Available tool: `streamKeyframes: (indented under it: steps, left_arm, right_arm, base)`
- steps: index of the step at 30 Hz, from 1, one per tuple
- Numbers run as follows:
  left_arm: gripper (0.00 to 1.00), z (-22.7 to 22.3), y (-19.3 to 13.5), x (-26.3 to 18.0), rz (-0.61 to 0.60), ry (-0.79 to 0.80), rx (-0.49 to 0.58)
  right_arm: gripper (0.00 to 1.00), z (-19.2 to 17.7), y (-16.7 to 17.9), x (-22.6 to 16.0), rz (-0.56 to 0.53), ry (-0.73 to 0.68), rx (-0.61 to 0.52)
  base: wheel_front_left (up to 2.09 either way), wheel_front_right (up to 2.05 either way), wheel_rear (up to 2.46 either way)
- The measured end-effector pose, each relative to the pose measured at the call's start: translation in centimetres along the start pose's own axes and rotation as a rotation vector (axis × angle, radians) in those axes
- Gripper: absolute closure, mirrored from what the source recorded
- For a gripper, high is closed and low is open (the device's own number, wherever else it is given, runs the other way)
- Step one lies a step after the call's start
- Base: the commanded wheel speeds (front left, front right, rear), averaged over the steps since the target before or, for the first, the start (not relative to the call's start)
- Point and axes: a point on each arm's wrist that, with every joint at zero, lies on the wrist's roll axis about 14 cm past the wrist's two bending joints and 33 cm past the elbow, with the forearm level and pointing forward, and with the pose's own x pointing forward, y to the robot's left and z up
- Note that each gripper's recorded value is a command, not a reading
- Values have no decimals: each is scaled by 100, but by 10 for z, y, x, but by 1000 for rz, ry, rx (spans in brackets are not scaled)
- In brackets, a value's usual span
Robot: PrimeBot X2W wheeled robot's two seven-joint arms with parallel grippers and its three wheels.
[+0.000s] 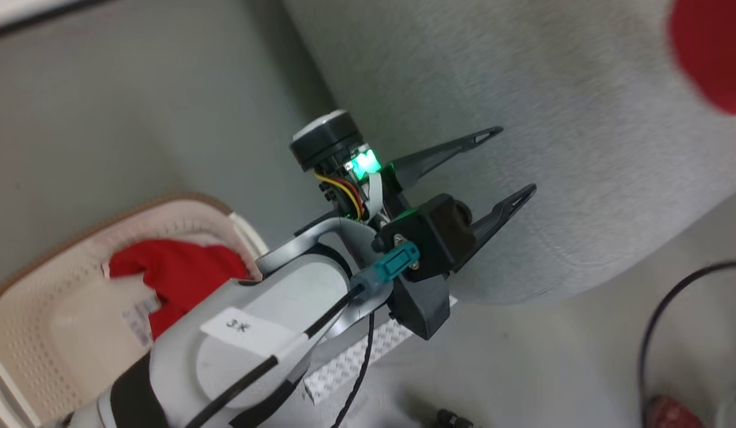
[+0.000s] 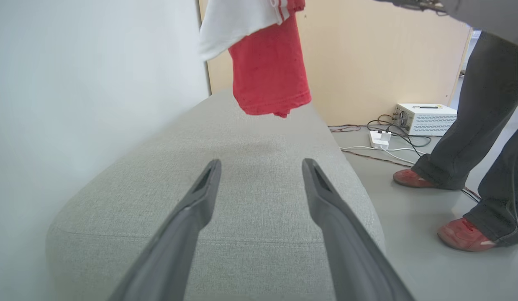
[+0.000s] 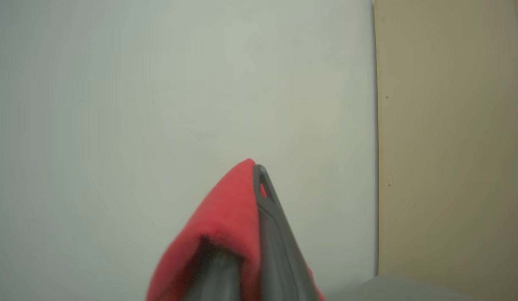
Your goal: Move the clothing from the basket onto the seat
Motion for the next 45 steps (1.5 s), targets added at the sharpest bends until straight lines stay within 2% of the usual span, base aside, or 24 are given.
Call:
streamKeyframes:
  steps: [8, 13, 16, 22, 25, 30, 31, 32, 33, 45]
  left_arm:
    - [0, -46, 27, -23, 41, 47, -43]
    - [0, -70, 37, -37, 63, 59, -79]
    - [0, -88, 44, -47, 87, 76, -97]
    - [0, -104, 56, -58, 128, 106, -96]
    - [0, -116, 60, -67, 150, 130, -101]
    - [0, -121, 61, -71, 153, 145, -100]
    - [0, -120, 61, -71, 152, 147, -99]
    - [0, -119, 60, -71, 152, 146, -97]
    - [0, -118, 60, -70, 154, 145, -96]
    - [0, -102, 61, -70, 172, 138, -68]
  right_arm:
    - [100, -43, 7, 54, 47, 9, -97]
    - [100, -98, 25, 62, 111, 108, -186]
    - [100, -142, 32, 58, 122, 193, -215]
    - [100, -184, 18, 44, 64, 288, -255]
    - [100, -231, 10, 9, 20, 431, -248]
    - [100, -271, 12, -33, 7, 589, -248]
    - [94, -275, 12, -38, 5, 605, -246]
    - [59, -276, 12, -41, -7, 613, -238]
    - [0, -277, 12, -43, -15, 619, -232]
    - [0, -257, 19, -63, 4, 607, -283]
  base:
    - [0, 0, 0]
    - [0, 0, 0]
    - [0, 0, 0]
    - [0, 0, 0]
    - [0, 0, 0]
    - [0, 0, 0]
    - [0, 0, 0]
    - [0, 0, 0]
    - [0, 0, 0]
    - [0, 0, 0]
